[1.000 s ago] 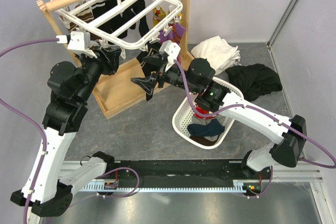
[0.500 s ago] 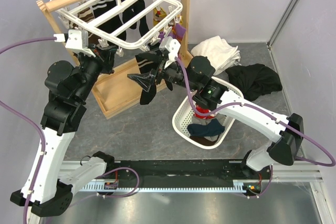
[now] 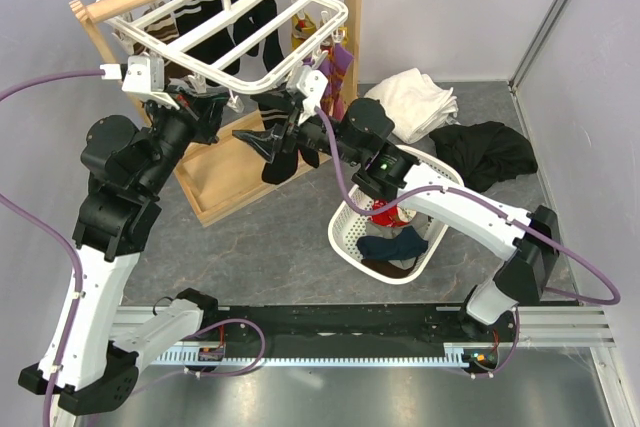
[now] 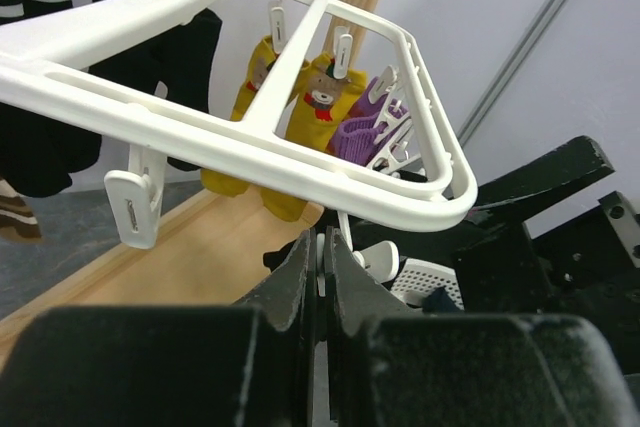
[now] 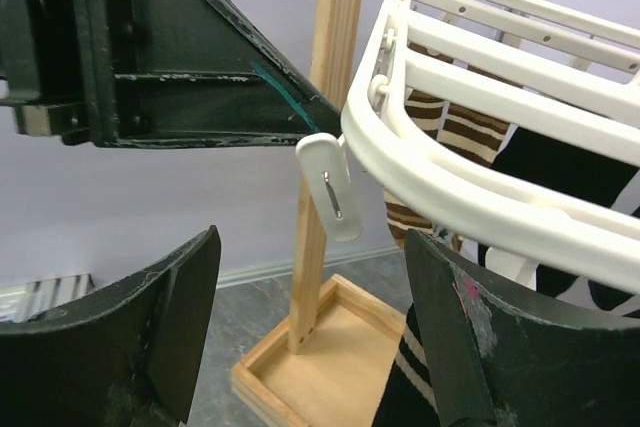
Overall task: Clip the socks to the hanger
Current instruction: Open the clamp at the hanger.
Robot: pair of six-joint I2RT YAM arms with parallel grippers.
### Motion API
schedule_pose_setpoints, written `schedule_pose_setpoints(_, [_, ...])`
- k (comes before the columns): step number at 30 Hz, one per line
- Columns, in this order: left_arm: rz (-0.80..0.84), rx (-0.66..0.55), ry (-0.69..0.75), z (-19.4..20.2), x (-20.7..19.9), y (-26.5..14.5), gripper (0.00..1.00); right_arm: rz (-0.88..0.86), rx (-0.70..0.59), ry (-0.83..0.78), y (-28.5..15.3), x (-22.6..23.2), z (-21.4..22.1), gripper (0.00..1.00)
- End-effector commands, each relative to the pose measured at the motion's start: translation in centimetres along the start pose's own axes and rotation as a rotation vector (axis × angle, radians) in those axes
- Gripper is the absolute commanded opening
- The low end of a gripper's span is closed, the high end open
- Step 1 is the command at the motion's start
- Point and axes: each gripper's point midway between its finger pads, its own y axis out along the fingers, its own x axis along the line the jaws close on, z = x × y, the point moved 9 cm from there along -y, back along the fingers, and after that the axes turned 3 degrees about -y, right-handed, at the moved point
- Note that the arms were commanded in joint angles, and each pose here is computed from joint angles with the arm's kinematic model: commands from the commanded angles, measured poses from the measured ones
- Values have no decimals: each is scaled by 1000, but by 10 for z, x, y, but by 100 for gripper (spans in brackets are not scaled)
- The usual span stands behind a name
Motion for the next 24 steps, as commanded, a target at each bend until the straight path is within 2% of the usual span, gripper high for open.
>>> schedule_pose_setpoints(1, [35,-20,-69,-11,-9,-5,4,16,-56,-119,10,-7,-15,81])
schedule_pose_setpoints(7, [34,-17,-82,-13,-10,-6,2,56,-42,-191,16,-14,-10,78])
schedule_pose_setpoints(19, [32,9,-123,-10,-12,-3,2,-2,-59,-189,21,-10,-12,51])
schedule_pose_setpoints(24, [35,11,-140,-11,-13,-3,2,-7,-49,-183,21,-10,-13,33])
